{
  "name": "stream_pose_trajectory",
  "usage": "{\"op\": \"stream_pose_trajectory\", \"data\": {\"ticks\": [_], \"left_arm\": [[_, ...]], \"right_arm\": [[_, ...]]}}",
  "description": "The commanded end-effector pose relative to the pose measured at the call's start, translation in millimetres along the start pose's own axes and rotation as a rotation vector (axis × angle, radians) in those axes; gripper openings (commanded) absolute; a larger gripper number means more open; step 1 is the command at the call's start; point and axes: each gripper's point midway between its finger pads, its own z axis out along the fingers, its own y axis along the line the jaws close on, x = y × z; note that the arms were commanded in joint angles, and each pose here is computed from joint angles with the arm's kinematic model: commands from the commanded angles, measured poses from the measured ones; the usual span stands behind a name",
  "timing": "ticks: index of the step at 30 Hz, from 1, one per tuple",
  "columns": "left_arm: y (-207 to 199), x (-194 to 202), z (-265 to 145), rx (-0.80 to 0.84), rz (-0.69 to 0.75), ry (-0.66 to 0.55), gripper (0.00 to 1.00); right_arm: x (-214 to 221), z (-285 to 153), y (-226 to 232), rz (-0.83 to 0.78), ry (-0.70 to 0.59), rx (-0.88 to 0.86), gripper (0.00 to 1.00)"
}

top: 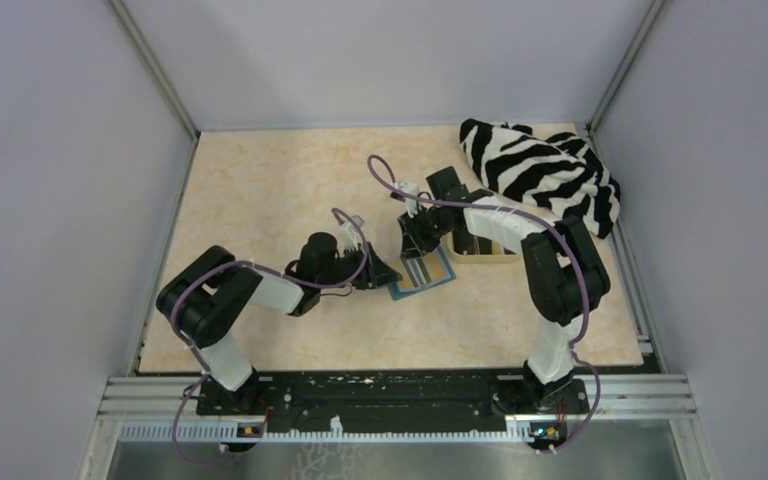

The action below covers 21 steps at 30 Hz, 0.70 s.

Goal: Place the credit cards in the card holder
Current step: Insert the credit card into the card holder.

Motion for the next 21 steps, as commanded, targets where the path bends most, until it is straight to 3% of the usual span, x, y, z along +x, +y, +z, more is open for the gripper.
{"op": "stream_pose_trajectory", "data": {"ticks": [1,6,17,21], "left_arm": [[-23,-15,8,0.118,-0.002,-0.039,0.49],[-29,-20,12,0.159,-0.023,-0.058,0.52],[-40,-30,21,0.219,-0.033,-0.072,0.55],[-39,-29,27,0.233,-0.044,-0.063,0.56]], "right_arm": [[-34,-21,10,-0.038,-0.092,-0.017,0.24],[-34,-24,8,-0.040,-0.089,-0.017,0.35],[-39,-42,-3,-0.017,-0.124,-0.006,0.38],[-41,-50,-8,-0.007,-0.143,0.001,0.45]]}}
